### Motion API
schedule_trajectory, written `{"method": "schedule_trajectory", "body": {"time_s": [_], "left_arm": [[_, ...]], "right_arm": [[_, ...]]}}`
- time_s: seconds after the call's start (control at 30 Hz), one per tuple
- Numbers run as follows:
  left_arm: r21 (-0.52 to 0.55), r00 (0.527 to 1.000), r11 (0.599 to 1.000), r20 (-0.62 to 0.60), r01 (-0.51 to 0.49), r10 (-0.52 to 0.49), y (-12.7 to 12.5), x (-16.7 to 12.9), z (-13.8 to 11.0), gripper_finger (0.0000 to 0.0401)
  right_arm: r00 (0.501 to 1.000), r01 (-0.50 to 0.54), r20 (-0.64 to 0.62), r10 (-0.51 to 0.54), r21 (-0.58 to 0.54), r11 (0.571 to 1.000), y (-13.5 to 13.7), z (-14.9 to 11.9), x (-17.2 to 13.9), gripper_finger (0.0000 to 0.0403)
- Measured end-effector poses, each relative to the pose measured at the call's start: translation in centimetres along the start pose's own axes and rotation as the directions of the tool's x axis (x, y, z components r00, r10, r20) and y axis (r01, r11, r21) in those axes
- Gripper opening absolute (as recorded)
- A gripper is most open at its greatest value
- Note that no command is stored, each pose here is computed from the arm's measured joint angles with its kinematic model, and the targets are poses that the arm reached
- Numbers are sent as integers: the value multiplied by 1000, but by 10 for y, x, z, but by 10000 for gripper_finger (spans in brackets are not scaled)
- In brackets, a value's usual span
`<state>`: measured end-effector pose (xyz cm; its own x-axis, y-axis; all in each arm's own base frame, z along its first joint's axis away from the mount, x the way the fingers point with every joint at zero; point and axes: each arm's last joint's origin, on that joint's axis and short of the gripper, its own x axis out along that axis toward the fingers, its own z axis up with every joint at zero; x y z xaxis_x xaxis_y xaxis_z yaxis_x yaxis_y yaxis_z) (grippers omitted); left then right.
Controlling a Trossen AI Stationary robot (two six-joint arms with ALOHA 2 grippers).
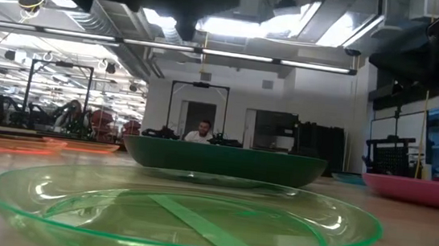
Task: Stack plastic plates
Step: Stack the green plate on the dark green plate
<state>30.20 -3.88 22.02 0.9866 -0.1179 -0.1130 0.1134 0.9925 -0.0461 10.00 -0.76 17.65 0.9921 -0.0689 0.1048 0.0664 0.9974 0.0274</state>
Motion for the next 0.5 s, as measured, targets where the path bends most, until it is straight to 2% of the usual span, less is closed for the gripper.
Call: {"method": "schedule_trajectory", "body": {"time_s": [0.1, 0.27, 0.4, 0.5], "left_arm": [[-4, 1000, 1000, -1, 1, -1, -1, 15, 2, 4], [-76, 1000, 997, -4, -1, 0, -2, 46, 5, 15], [-85, 1000, 996, -30, -1, -2, -2, 72, 9, 56], [-140, 997, 990, -74, -11, 0, -3, 92, 11, 98]], "right_arm": [[1000, -10, -7, 10, -3, 1000, 0, -1, 0, 1], [1000, -7, -25, 7, -2, 1000, 0, -2, 0, 1], [1000, 0, -31, 0, -2, 1000, 0, -3, 0, 1], [999, 3, -32, -3, -2, 1000, 0, -3, 0, 1]]}}
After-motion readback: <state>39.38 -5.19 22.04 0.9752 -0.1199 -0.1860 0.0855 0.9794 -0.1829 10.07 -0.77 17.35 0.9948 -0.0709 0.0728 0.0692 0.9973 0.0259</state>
